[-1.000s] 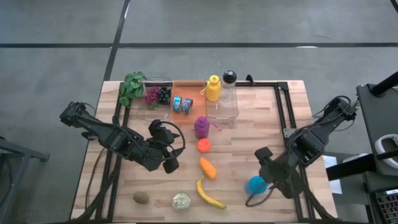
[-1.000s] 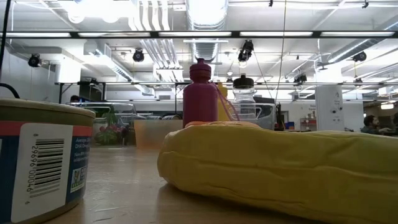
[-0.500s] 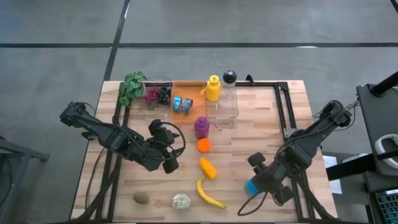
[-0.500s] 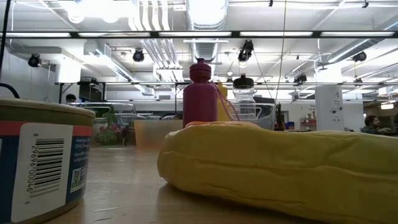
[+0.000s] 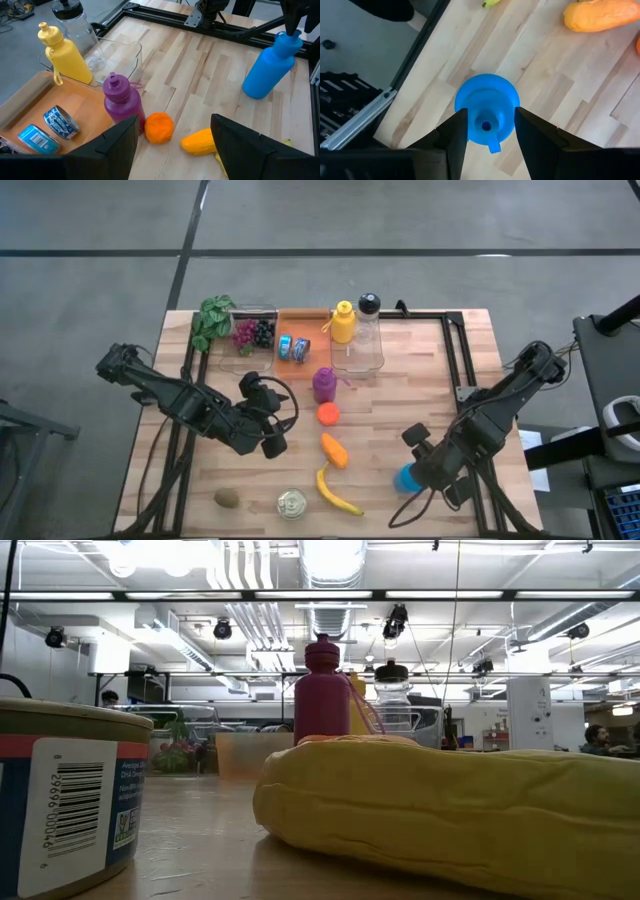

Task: Pick & Place Food Item
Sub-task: Put the blue water bottle into the right transparent bin

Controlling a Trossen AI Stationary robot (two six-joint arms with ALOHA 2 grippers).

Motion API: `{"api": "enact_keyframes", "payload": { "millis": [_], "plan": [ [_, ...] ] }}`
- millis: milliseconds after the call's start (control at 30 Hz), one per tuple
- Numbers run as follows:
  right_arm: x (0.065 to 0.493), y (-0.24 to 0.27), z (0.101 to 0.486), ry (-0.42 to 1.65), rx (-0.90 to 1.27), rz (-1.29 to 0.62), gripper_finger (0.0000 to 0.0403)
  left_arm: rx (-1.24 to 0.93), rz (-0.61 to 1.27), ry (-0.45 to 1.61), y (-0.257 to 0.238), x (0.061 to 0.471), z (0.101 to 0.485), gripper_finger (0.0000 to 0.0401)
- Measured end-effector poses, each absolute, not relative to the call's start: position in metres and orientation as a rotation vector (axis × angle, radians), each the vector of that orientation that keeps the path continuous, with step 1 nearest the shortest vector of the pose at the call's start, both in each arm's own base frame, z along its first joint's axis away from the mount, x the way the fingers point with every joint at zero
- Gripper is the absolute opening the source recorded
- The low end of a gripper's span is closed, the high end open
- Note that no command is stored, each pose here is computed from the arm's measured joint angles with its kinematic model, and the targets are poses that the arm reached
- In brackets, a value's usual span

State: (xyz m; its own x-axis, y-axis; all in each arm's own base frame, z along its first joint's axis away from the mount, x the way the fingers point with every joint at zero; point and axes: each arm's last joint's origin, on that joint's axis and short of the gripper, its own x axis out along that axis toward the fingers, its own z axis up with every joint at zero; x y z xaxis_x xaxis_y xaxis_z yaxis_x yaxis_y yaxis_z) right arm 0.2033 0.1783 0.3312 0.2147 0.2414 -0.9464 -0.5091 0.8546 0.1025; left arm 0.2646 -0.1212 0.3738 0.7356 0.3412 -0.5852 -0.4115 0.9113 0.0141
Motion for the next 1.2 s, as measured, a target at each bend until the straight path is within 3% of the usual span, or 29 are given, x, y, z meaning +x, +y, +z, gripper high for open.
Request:
{"api": "enact_keyframes", "payload": {
  "millis": [367,1200],
  "plan": [
    [0.201,0.1823,0.3274,1.247,-0.318,0.553,0.0144,-0.119,0.415,0.618,-0.1212,0.2646,0.3739,0.0249],
    [0.1992,0.1833,0.3209,1.256,-0.343,0.536,0.0064,-0.101,0.409,0.622,-0.1211,0.2646,0.3739,0.0245]
  ]
}}
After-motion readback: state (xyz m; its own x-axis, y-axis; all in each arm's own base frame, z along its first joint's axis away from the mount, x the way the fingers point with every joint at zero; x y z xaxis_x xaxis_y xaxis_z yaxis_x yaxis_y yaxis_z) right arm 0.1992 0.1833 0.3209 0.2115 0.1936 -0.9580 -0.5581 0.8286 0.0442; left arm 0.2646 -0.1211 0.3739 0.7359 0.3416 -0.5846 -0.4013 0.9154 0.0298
